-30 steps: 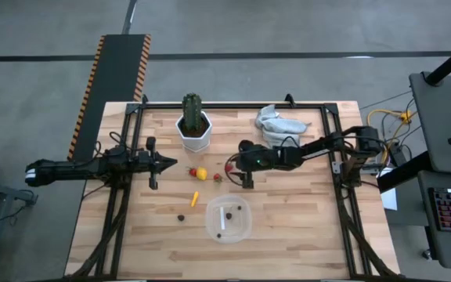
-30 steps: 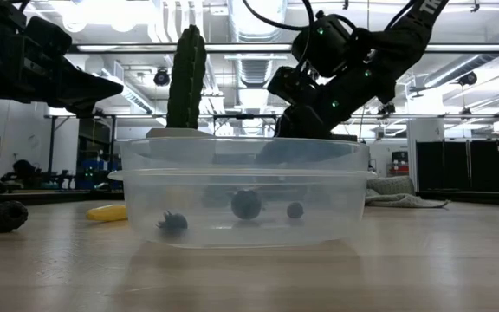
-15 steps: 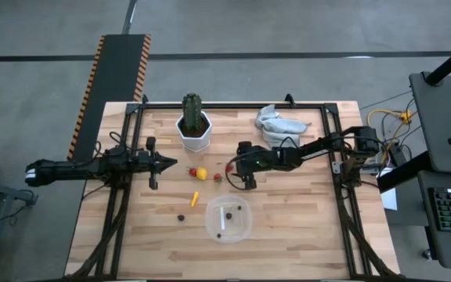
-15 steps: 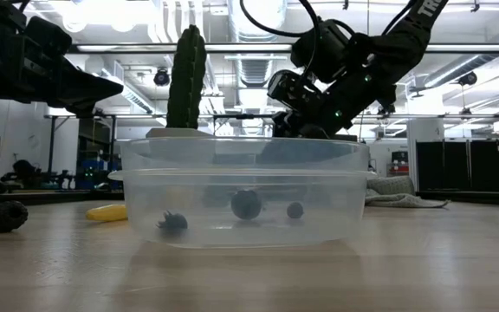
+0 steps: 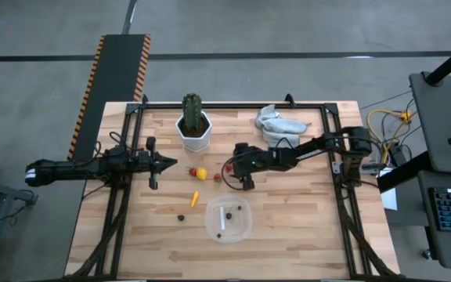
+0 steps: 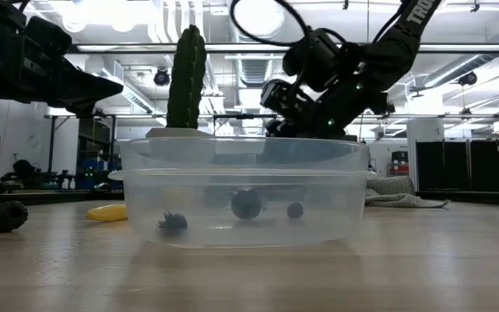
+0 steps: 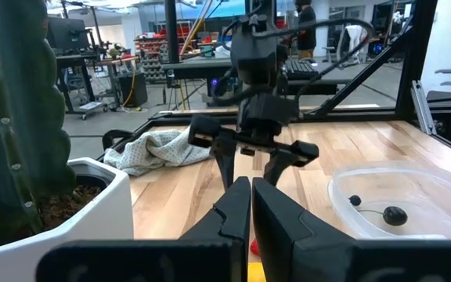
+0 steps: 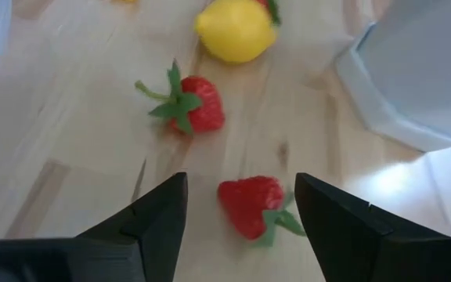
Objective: Pick and placing Produce into tupperware
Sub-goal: Put the top right red strawberry into the transparent container
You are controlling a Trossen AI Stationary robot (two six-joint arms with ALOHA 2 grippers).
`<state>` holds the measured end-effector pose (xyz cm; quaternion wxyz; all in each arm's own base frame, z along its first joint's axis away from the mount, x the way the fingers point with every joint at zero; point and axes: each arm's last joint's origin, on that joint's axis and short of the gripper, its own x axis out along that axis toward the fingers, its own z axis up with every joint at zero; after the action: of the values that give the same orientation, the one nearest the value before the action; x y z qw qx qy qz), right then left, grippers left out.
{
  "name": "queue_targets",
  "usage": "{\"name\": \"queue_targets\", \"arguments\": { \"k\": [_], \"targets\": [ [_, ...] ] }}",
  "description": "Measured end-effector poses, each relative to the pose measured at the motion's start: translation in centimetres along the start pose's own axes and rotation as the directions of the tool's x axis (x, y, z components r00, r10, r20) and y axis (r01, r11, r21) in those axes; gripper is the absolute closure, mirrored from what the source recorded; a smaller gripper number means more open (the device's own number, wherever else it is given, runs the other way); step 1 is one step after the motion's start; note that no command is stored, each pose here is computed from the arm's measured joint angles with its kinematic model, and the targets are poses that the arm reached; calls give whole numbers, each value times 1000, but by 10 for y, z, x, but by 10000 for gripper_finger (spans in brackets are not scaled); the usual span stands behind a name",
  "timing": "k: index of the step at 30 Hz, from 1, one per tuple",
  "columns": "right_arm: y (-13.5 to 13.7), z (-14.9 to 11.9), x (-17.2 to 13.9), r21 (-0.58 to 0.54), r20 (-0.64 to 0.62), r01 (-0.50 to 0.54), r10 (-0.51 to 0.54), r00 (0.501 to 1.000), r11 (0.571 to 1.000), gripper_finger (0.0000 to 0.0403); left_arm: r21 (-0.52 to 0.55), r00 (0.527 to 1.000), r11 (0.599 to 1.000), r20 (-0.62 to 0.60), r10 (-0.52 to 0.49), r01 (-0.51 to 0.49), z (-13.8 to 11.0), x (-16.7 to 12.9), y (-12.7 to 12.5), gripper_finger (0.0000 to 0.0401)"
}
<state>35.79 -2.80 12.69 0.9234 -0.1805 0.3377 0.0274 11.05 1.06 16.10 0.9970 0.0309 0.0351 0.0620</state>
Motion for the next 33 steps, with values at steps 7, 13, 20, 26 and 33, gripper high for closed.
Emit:
{"name": "queue_targets", "arguments": {
  "k": [7, 13, 20, 26, 33],
  "targets": [
    [-8, 1, 1, 2, -33, 14, -14, 999, 1000, 174, 0, 1000, 1000, 0, 0, 0, 0, 0, 0, 401],
    [-10, -7, 7, 8, -56, -5, 5, 998, 1000, 174, -3, 1000, 1000, -1, 0, 0, 0, 0, 0, 401],
    [-9, -9, 18, 11, -62, -32, 33, 998, 999, 174, -4, 1000, 1000, -1, 0, 0, 0, 0, 0, 401],
    [-11, -5, 29, 15, -73, -44, 45, 996, 999, 175, -4, 1000, 1000, -3, 0, 0, 0, 0, 0, 401],
    [-15, -3, 27, 24, -107, -53, 55, 993, 998, 175, -4, 1000, 1000, -3, -1, 1, 0, 0, 0, 401]
  ]
}}
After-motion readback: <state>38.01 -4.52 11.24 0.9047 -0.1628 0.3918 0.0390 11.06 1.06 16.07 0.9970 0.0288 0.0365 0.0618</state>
